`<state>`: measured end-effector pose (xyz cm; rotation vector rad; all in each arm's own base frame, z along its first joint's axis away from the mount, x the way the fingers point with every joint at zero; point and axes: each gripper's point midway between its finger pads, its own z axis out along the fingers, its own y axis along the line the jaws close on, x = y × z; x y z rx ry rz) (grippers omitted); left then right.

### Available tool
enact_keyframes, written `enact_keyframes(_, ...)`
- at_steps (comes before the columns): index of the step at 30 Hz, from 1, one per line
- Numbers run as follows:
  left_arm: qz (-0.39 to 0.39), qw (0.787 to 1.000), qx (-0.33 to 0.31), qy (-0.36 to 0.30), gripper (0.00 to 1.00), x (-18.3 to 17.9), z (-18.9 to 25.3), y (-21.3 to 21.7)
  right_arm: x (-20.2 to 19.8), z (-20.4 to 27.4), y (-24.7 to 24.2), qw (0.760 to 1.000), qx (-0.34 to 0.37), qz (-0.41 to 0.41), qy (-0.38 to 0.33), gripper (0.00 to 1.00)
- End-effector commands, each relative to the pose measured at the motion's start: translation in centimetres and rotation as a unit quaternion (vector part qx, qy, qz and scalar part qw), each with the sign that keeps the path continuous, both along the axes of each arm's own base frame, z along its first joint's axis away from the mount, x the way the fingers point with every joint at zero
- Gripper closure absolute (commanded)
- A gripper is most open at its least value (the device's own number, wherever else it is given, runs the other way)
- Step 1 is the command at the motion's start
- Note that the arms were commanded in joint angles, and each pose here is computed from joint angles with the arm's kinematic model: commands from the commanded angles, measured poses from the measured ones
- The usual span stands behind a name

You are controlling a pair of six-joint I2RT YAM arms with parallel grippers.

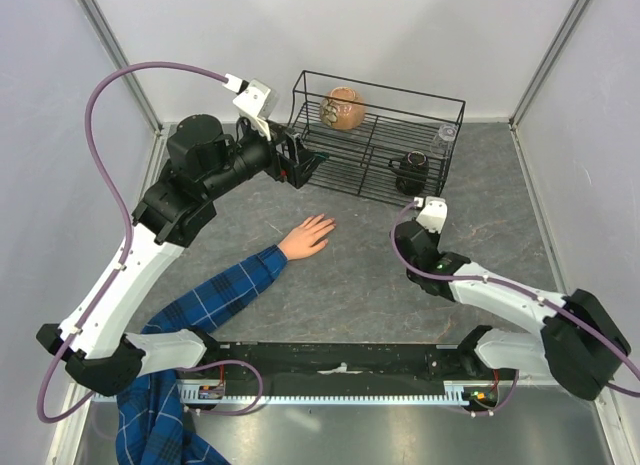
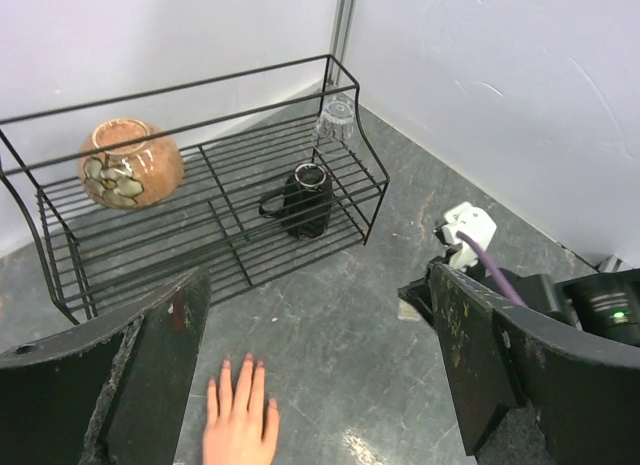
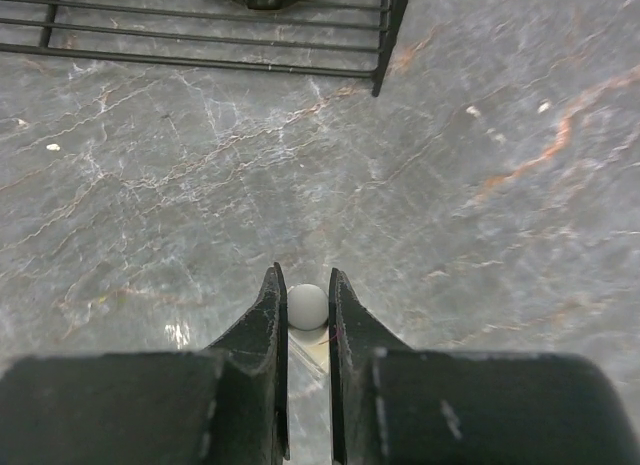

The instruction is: Paint the nails

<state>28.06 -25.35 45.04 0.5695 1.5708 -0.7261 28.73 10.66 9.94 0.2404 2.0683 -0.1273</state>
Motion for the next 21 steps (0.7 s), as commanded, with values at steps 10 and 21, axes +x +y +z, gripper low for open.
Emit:
enact_keyframes(10,0.0,0.999,-0.042,0.02,0.07,-0.9,1.1,0.2,2.2,-2.3,1.4,0.997,0.045,-0.017,-0.052,0.92)
enact_keyframes(21,0.005,0.999,-0.039,0.017,0.07,-0.2,1.1,0.0,2.0,-2.0,2.1,0.999,0.037,0.015,-0.037,0.53)
